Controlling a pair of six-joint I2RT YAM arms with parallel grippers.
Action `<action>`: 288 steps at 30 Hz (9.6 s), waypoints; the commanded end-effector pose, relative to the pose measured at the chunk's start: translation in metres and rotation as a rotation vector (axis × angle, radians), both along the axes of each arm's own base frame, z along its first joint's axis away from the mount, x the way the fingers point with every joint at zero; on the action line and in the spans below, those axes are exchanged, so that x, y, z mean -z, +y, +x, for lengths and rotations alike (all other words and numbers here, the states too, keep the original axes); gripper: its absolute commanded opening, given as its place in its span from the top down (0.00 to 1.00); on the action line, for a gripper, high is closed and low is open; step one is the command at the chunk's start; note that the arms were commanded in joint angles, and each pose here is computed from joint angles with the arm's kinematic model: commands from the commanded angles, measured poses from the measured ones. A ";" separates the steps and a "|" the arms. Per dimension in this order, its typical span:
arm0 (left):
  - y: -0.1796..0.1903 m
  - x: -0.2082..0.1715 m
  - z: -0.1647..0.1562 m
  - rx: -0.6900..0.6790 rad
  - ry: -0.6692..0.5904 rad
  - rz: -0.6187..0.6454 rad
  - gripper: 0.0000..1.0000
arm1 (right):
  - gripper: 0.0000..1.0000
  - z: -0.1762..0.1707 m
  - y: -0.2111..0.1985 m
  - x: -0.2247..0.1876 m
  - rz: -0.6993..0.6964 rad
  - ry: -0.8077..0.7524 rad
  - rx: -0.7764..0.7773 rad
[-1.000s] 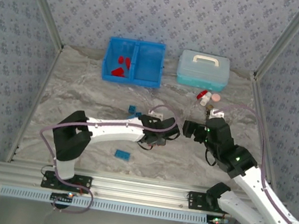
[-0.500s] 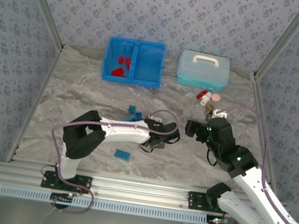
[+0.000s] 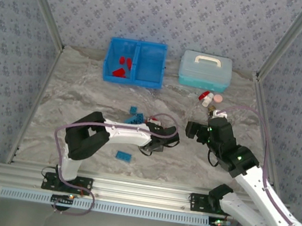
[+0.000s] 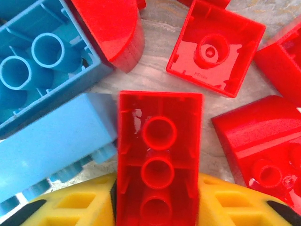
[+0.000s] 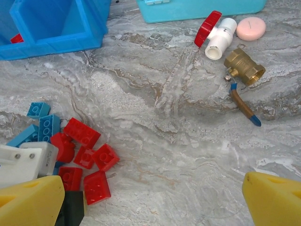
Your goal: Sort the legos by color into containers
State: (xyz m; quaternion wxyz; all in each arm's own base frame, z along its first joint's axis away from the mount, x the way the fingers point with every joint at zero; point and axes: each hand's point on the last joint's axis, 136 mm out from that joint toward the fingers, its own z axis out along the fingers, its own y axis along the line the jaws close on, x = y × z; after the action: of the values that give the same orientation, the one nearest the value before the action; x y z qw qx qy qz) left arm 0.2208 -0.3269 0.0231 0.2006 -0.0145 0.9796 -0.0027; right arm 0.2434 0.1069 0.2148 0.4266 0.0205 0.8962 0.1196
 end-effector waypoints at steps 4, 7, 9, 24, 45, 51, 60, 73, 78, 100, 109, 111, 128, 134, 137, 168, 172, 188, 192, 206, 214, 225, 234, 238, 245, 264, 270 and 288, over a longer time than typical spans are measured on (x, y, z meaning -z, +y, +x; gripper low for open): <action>0.005 -0.021 0.006 0.002 -0.056 0.008 0.70 | 0.00 0.000 0.001 -0.010 0.038 -0.006 0.011; 0.005 -0.056 0.013 0.037 -0.112 0.005 0.70 | 0.00 0.000 0.002 -0.012 0.048 -0.007 0.010; 0.007 -0.090 0.023 0.062 -0.177 0.004 0.70 | 0.00 0.001 0.003 -0.013 0.055 -0.012 0.010; 0.125 -0.236 0.204 -0.107 -0.418 -0.094 0.70 | 0.00 0.007 0.014 -0.017 0.085 -0.013 -0.013; 0.185 -0.114 0.390 -0.284 -0.212 -0.236 0.60 | 0.00 0.018 0.009 -0.014 0.007 -0.004 -0.013; 0.186 -0.136 0.384 -0.283 -0.230 -0.251 0.46 | 0.00 0.019 0.012 -0.015 0.017 -0.003 -0.019; 0.179 -0.248 0.333 -0.258 -0.345 -0.329 0.33 | 0.00 0.016 0.013 -0.017 0.050 0.003 -0.015; 0.080 -0.217 0.137 -0.107 -0.347 -0.356 0.31 | 0.00 0.008 0.007 -0.018 0.057 0.000 -0.004; 0.026 -0.150 0.076 -0.137 -0.229 -0.380 0.29 | 0.00 0.006 0.007 -0.017 0.078 -0.006 -0.001; -0.049 -0.005 0.022 -0.099 0.024 -0.109 0.43 | 0.00 -0.012 -0.011 -0.020 0.063 -0.019 0.019; -0.033 -0.003 0.010 -0.104 0.057 -0.071 0.68 | 0.00 -0.009 -0.008 -0.019 0.073 -0.026 0.016; -0.033 -0.017 0.011 -0.094 0.041 -0.083 0.71 | 0.00 -0.009 -0.007 -0.019 0.073 -0.023 0.015; 0.090 -0.176 0.139 -0.137 -0.257 -0.173 0.71 | 0.00 -0.002 0.001 -0.019 0.105 -0.017 0.010; 0.139 -0.172 0.226 -0.193 -0.183 -0.191 0.73 | 0.00 -0.002 0.000 -0.015 0.104 -0.011 0.021; 0.157 -0.168 0.270 -0.236 -0.162 -0.233 0.74 | 0.00 -0.001 -0.001 -0.015 0.101 -0.014 0.023; 0.187 -0.230 0.377 -0.224 -0.408 -0.292 0.30 | 0.00 -0.002 -0.004 -0.017 0.106 0.007 0.022; 0.164 -0.281 0.329 -0.173 -0.447 -0.311 0.28 | 0.00 -0.003 -0.004 -0.018 0.114 0.004 0.021; 0.034 -0.234 0.118 0.274 -0.366 -0.485 0.25 | 0.00 -0.008 -0.008 -0.019 0.125 -0.004 0.033; 0.004 -0.177 0.088 0.527 -0.233 -0.303 0.24 | 0.00 -0.009 -0.010 -0.018 0.129 -0.007 0.041; -0.066 -0.052 0.072 0.883 -0.023 -0.049 0.18 | 0.00 -0.012 -0.014 -0.014 0.124 0.001 0.056; -0.072 -0.010 0.056 0.953 0.085 0.028 0.32 | 0.00 -0.009 -0.014 -0.011 0.124 -0.006 0.058; -0.069 -0.011 0.058 0.925 0.050 0.109 0.66 | 0.00 -0.009 -0.013 -0.010 0.126 0.001 0.055; -0.060 -0.078 0.081 0.838 -0.101 0.128 0.70 | 0.00 -0.008 -0.012 -0.013 0.137 -0.005 0.053; -0.030 -0.141 0.127 0.690 -0.237 0.091 0.71 | 0.00 -0.008 -0.012 -0.013 0.136 -0.003 0.055; 0.061 -0.210 0.216 0.390 -0.343 0.039 0.71 | 0.00 -0.005 -0.011 -0.012 0.142 -0.008 0.058; 0.191 -0.150 0.408 -0.077 -0.405 0.041 0.72 | 0.00 0.006 -0.008 -0.003 0.087 0.037 0.046; 0.192 -0.114 0.421 -0.061 -0.384 0.055 0.65 | 0.00 0.009 -0.007 0.005 0.088 0.051 0.050; 0.174 -0.246 0.345 -0.094 -0.463 -0.179 0.39 | 0.00 -0.001 -0.010 0.000 0.125 0.045 0.052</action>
State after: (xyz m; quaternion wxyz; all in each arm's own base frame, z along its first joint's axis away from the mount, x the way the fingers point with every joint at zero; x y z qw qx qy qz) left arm 0.5957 -0.1345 0.1708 0.3520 -0.0634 0.9338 -0.0105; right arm 0.2479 0.0999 0.2138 0.4076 0.0669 0.8970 0.1574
